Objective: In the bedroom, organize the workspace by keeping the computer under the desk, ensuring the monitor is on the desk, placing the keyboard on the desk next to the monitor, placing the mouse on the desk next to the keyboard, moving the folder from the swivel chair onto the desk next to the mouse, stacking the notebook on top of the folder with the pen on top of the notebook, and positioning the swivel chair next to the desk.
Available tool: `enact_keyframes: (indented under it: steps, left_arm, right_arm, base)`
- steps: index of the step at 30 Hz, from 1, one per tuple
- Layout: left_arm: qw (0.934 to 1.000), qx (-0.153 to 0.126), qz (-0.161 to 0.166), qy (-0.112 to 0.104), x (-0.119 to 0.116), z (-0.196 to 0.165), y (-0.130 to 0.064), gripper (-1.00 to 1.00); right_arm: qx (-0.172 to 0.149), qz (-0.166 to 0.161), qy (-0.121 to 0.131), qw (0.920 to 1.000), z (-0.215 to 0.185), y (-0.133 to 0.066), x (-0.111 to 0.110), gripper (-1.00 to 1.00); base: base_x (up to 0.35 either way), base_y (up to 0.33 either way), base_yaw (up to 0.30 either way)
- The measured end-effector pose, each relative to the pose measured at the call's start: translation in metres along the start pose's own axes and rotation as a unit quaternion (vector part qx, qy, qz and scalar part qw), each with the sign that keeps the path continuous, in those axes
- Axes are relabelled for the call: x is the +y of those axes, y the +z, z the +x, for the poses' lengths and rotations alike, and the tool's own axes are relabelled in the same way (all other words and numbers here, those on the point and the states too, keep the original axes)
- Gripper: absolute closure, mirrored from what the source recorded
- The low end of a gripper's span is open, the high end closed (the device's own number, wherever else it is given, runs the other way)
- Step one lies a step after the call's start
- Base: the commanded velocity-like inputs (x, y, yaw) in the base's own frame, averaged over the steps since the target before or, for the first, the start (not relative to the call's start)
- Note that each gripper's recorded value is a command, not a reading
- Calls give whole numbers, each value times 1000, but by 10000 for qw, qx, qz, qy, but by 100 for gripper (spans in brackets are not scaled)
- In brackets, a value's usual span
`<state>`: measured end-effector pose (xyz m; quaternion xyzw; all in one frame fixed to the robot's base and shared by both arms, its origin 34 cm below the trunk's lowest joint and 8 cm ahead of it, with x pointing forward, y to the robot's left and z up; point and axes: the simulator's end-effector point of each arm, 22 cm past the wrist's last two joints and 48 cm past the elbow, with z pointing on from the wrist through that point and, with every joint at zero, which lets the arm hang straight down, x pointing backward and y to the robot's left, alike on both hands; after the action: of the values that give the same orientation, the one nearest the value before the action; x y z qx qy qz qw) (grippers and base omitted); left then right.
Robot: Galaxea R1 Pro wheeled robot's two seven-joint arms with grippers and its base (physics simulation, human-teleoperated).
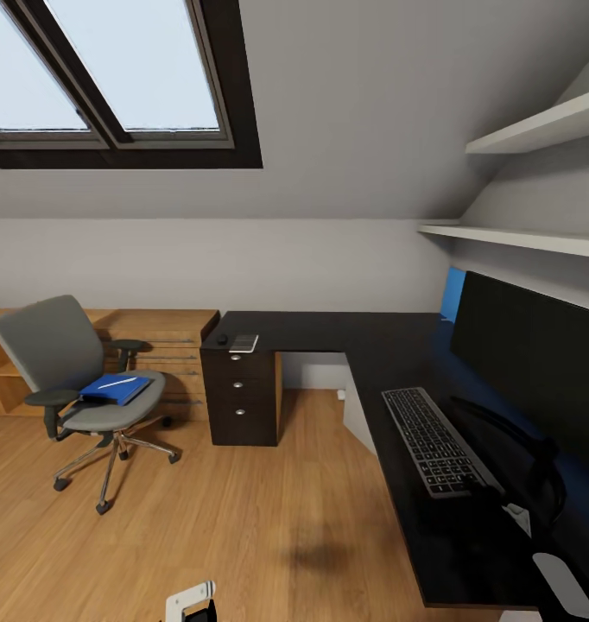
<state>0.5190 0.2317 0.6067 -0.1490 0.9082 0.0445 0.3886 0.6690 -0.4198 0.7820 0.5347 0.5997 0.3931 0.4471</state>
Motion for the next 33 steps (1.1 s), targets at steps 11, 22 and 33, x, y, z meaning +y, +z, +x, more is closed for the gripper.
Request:
enact_keyframes:
  steps: [11,22,33]
  left_arm:
    - [10000,1,3,-2,0,0,0,-100]
    - [10000,-2,-4,6,0,0,0,-100]
    - [10000,-6,3,12,0,0,0,-100]
  right_arm:
    - [-169,1,102,9998,-13,-3,-2,100]
    - [-167,-2,111,9998,-13,-3,-2,100]
    - [-172,0,107,9998,-13,-3,-2,100]
  base:
    - [0,0,0]
    - [-18,0,0]
    - [-118,0,0]
